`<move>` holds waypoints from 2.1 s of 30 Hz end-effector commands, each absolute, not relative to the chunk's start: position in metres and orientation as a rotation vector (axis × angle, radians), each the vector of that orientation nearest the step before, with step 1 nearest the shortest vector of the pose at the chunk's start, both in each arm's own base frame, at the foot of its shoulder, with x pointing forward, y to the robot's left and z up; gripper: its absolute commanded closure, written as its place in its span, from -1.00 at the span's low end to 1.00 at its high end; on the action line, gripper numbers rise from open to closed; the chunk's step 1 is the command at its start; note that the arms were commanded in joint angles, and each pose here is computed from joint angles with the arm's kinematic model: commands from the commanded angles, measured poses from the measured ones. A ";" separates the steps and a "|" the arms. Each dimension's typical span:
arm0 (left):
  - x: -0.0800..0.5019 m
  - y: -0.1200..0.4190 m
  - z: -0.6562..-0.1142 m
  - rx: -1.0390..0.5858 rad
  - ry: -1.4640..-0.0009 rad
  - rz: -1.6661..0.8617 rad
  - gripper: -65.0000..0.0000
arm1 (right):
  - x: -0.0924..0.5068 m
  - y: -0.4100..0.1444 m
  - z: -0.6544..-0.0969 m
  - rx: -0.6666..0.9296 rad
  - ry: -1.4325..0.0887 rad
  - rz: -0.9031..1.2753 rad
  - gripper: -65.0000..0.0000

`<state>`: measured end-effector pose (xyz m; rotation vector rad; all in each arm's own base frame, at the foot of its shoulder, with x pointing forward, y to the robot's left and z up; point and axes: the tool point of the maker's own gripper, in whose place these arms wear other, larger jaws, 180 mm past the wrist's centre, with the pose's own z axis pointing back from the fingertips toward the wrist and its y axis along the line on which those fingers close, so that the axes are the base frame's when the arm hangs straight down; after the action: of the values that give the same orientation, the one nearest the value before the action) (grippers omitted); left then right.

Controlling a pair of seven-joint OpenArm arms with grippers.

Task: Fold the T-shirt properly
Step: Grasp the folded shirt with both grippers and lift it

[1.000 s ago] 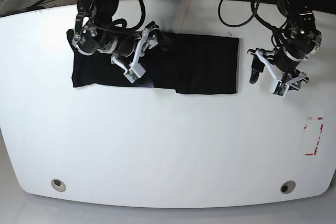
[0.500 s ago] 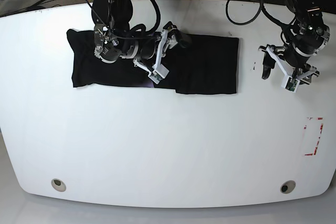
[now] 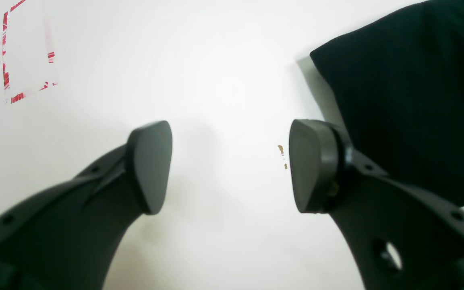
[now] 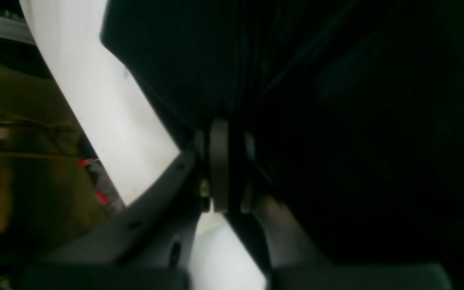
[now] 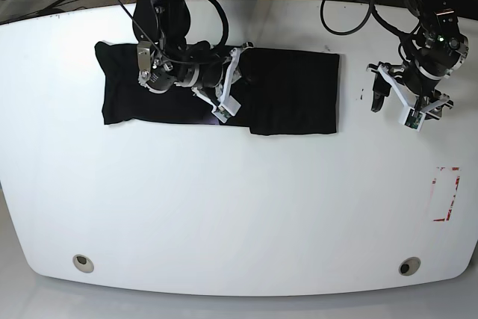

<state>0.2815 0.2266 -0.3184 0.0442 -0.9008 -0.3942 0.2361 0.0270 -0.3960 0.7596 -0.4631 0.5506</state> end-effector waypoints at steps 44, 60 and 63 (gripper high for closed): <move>0.260 0.085 -0.372 -0.288 -0.782 -0.657 0.44 | 0.258 -0.295 -0.379 0.394 -0.652 -0.064 -0.63; 0.261 0.089 -0.387 -0.294 -0.740 -0.638 1.00 | 0.263 -0.264 -0.416 0.519 -0.601 -0.097 -0.62; 0.269 0.092 -0.385 -0.281 -0.749 -0.642 1.00 | 0.262 -0.246 -0.423 0.560 -0.591 -0.103 -0.61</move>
<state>0.2591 0.0906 -0.3945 -0.2844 -0.7067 -0.6352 0.2726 -0.2462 -0.4134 0.5869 -0.6587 -0.1195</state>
